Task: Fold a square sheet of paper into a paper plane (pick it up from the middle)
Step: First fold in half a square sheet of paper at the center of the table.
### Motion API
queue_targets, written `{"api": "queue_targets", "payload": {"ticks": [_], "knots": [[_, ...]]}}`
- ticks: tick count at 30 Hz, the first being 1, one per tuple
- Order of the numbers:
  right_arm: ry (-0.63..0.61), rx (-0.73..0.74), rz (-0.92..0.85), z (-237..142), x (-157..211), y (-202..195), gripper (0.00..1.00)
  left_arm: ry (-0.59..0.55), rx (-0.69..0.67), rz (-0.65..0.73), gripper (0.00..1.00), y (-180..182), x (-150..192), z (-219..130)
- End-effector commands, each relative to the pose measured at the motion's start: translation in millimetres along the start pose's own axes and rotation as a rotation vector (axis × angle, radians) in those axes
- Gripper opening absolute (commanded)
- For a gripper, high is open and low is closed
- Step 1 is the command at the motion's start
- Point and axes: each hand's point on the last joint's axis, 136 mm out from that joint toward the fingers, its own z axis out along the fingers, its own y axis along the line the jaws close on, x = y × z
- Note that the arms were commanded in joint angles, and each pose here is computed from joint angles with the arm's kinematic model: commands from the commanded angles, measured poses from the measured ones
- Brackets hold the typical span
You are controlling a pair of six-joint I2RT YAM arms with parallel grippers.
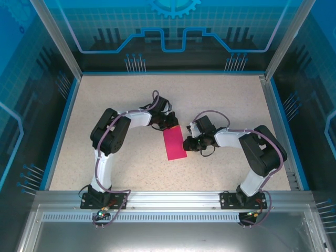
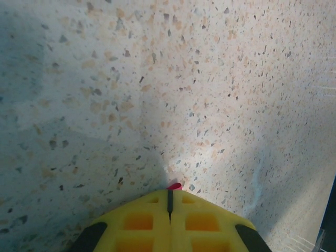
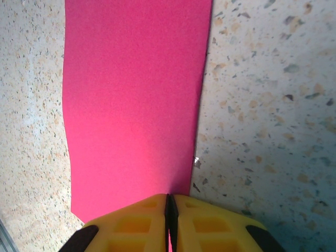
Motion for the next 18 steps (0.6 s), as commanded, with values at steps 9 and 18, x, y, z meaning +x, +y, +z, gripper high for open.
{"api": "queue_targets", "payload": {"ticks": [9, 18], "knots": [[0.027, 0.036, 0.079, -12.4, 11.3, -2.7, 0.13, -0.124, 0.02, 0.063, 0.0, -25.5, -42.6, -37.1], [-0.086, -0.005, 0.077, -25.3, -29.2, 40.9, 0.14, -0.192, -0.054, -0.001, 0.0, 6.3, -11.0, -77.5]]}}
